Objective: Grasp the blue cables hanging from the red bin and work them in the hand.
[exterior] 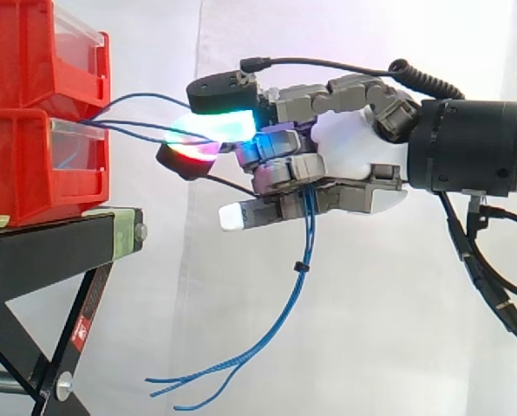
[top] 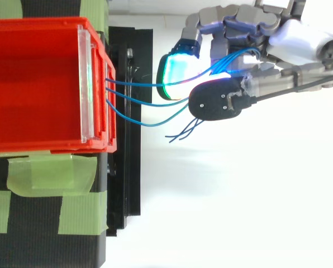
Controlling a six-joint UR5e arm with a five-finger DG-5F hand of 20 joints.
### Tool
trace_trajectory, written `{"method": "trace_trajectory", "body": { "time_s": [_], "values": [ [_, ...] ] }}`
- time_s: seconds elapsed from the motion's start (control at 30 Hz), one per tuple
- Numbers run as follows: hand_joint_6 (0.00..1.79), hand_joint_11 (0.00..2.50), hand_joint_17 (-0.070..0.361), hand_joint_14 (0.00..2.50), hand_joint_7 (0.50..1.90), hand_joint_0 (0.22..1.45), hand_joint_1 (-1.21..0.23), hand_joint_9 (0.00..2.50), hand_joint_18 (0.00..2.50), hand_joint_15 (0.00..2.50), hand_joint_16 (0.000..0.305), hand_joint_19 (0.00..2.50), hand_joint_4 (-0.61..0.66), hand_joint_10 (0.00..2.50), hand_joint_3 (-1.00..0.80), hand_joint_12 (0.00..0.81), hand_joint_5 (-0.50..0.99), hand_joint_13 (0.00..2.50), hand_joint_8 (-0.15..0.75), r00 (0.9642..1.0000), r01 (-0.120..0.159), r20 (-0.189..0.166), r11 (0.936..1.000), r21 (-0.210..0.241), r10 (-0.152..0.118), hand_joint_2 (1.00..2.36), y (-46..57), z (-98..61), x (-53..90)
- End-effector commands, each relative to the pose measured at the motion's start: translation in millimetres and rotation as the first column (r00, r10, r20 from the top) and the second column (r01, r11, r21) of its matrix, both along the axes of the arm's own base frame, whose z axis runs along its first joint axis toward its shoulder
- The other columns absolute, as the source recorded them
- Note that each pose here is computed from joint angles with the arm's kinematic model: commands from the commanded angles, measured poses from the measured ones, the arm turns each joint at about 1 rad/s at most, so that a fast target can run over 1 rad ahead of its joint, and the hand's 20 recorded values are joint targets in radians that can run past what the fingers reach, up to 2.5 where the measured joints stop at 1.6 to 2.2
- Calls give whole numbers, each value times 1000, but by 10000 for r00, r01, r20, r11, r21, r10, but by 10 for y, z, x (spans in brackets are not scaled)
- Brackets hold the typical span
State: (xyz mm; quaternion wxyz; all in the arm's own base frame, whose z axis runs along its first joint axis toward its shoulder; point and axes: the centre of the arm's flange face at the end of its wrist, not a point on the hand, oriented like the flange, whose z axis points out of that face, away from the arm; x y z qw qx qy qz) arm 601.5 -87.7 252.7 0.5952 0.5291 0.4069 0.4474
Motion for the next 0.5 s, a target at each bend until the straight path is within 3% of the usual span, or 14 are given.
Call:
{"method": "trace_trajectory", "body": {
  "time_s": [0.0, 0.17, 0.47],
  "values": [
    [715, 2500, 105, 2500, 1181, 1091, -722, 210, 825, 1761, 47, 408, 184, 2500, 404, 540, -59, 689, 477, 10000, -31, 31, 10000, 36, 31, 1281, 3, 7, 0],
    [724, 2500, 102, 2500, 1176, 1130, -720, 204, 761, 1770, 45, 367, 162, 2500, 409, 543, -62, 683, 467, 10000, -48, 81, 10000, 53, 47, 1251, -3, 17, 7],
    [723, 2500, 103, 2500, 1176, 1263, -717, 198, 611, 1921, 46, 328, 98, 2500, 487, 476, -32, 591, 446, 9999, -61, 123, 10000, 43, 61, 1095, -1, 22, 11]
  ]
}}
